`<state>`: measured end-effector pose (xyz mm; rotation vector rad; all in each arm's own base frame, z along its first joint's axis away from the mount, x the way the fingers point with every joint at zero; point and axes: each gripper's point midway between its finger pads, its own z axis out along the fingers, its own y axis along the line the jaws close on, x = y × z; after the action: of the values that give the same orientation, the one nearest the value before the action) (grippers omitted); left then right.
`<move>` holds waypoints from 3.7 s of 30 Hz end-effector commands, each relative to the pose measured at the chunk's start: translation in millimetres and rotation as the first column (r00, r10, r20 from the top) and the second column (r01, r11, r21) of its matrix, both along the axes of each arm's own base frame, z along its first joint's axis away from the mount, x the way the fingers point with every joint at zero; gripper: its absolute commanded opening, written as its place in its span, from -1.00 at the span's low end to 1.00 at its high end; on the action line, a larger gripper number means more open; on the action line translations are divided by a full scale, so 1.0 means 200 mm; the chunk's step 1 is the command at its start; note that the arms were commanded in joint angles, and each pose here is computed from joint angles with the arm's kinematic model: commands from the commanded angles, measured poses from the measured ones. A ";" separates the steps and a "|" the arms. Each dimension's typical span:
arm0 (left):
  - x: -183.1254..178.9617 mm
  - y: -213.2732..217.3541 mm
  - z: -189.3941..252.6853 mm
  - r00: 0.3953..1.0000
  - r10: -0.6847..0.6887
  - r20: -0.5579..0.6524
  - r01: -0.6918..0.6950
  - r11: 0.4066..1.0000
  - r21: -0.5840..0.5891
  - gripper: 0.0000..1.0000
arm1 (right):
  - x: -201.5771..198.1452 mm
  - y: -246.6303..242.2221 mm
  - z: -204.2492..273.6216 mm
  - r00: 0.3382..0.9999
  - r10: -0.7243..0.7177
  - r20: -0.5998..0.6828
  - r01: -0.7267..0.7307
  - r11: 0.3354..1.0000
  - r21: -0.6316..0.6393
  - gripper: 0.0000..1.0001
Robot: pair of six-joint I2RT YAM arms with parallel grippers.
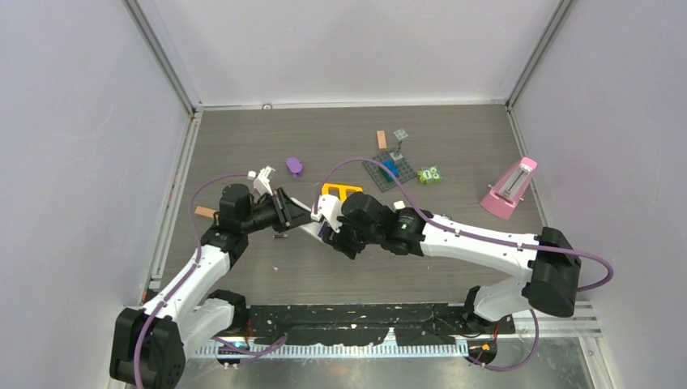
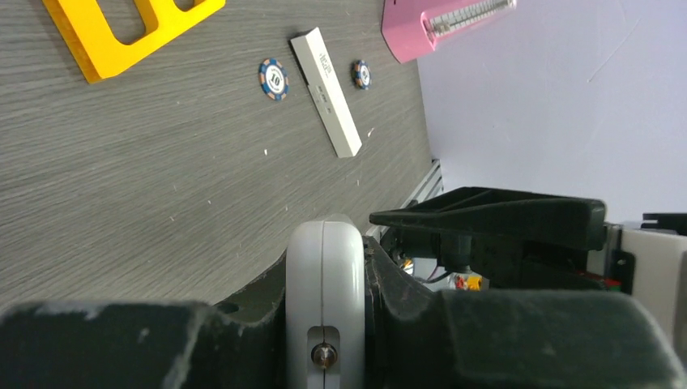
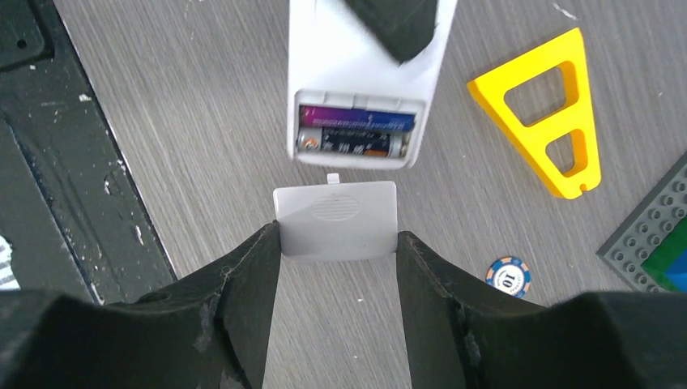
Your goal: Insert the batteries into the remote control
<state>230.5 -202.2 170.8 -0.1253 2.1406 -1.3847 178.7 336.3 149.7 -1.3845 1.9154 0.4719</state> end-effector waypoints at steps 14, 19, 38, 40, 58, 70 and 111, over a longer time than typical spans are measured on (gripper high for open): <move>-0.05 -0.04 0.13 0.979 -0.114 0.167 0.115 0.993 0.007 -1.00 | 0.09 0.21 0.19 0.996 -0.054 0.067 0.044 0.989 0.144 -0.26; -0.05 -0.04 0.13 0.979 -0.115 0.171 0.115 0.993 0.008 -1.00 | 0.10 0.22 0.17 0.996 -0.065 0.060 0.056 0.989 0.136 -0.26; -0.04 -0.03 0.15 0.972 -0.081 0.221 0.080 0.997 0.012 -1.00 | 0.05 0.19 0.12 0.999 -0.052 -0.006 0.052 0.994 0.095 -0.25; -0.04 -0.02 0.15 0.971 -0.079 0.225 0.078 0.997 0.014 -1.00 | 0.06 0.19 0.13 0.998 -0.055 -0.002 0.055 0.994 0.091 -0.25; -0.06 -0.03 0.16 0.956 -0.110 0.272 0.106 0.994 0.028 -1.00 | 0.09 0.19 0.12 0.999 -0.050 -0.015 0.051 0.997 0.065 -0.26; -0.06 -0.01 0.14 0.956 -0.104 0.274 0.094 0.994 0.049 -1.00 | 0.10 0.19 0.14 0.998 -0.061 -0.013 0.062 0.995 0.078 -0.26; -0.03 0.01 0.11 0.964 -0.075 0.255 0.059 0.996 0.072 -1.00 | 0.19 0.21 0.17 0.990 -0.143 0.016 0.141 0.984 0.113 -0.27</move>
<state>226.2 -198.4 182.5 0.1032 2.0182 -1.2736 200.1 367.0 159.6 -1.2526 1.9830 0.4774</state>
